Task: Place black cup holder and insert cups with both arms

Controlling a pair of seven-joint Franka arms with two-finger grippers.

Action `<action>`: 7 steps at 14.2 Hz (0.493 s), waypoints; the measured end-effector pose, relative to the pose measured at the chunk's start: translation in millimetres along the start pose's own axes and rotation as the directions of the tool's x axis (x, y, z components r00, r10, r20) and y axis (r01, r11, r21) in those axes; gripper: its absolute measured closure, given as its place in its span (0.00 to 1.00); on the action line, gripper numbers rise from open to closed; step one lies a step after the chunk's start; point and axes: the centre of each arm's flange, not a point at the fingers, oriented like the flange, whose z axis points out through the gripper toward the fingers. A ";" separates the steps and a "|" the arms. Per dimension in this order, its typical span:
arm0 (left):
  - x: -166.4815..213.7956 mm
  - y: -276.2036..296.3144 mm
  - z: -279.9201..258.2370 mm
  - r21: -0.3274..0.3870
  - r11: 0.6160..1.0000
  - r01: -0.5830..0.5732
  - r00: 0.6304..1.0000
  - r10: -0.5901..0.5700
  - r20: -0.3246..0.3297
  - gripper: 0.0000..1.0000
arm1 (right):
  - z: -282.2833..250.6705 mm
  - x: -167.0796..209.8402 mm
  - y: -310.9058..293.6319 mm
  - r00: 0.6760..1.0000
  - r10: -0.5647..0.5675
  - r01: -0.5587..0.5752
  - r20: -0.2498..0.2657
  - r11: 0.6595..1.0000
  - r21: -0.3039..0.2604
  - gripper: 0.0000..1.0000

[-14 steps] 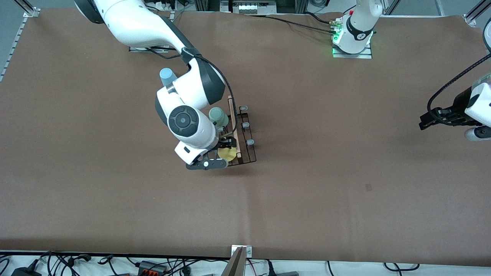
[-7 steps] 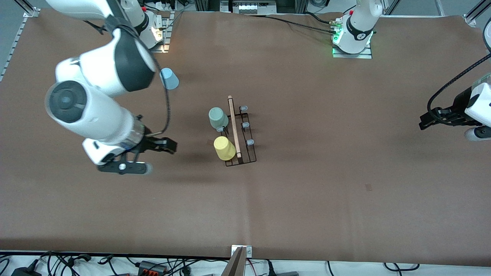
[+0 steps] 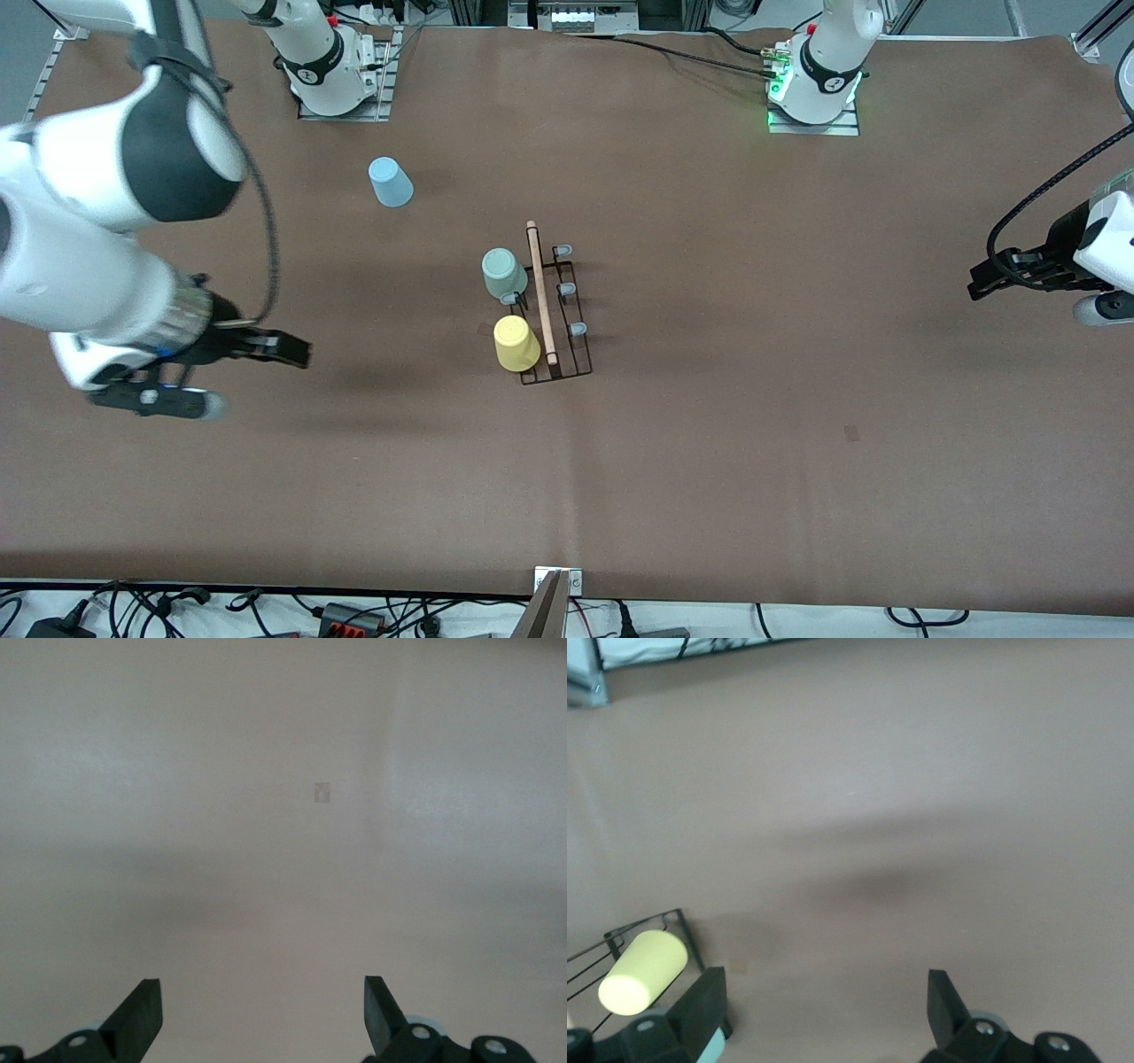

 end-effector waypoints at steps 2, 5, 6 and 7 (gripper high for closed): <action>-0.1 0.0 0.1 0.000 1.000 0.000 1.000 0.000 0.001 0.00 | -22.9 1.7 59.2 0.999 0.038 -0.038 -0.012 0.999 0.002 0.00; -0.4 -0.2 0.3 0.000 1.000 0.000 1.000 0.000 0.004 0.00 | -37.8 -7.9 132.5 1.000 0.012 -0.012 -0.019 1.000 0.001 0.00; -0.4 -0.2 0.4 0.000 1.000 0.000 1.000 0.000 0.004 0.00 | -37.1 -12.7 151.1 1.000 0.000 0.000 -0.018 1.000 -0.001 0.00; -0.5 -0.3 0.4 0.000 1.000 0.000 1.000 0.000 0.004 0.00 | -36.1 -17.4 163.3 1.000 -0.018 0.018 -0.015 1.000 -0.005 0.00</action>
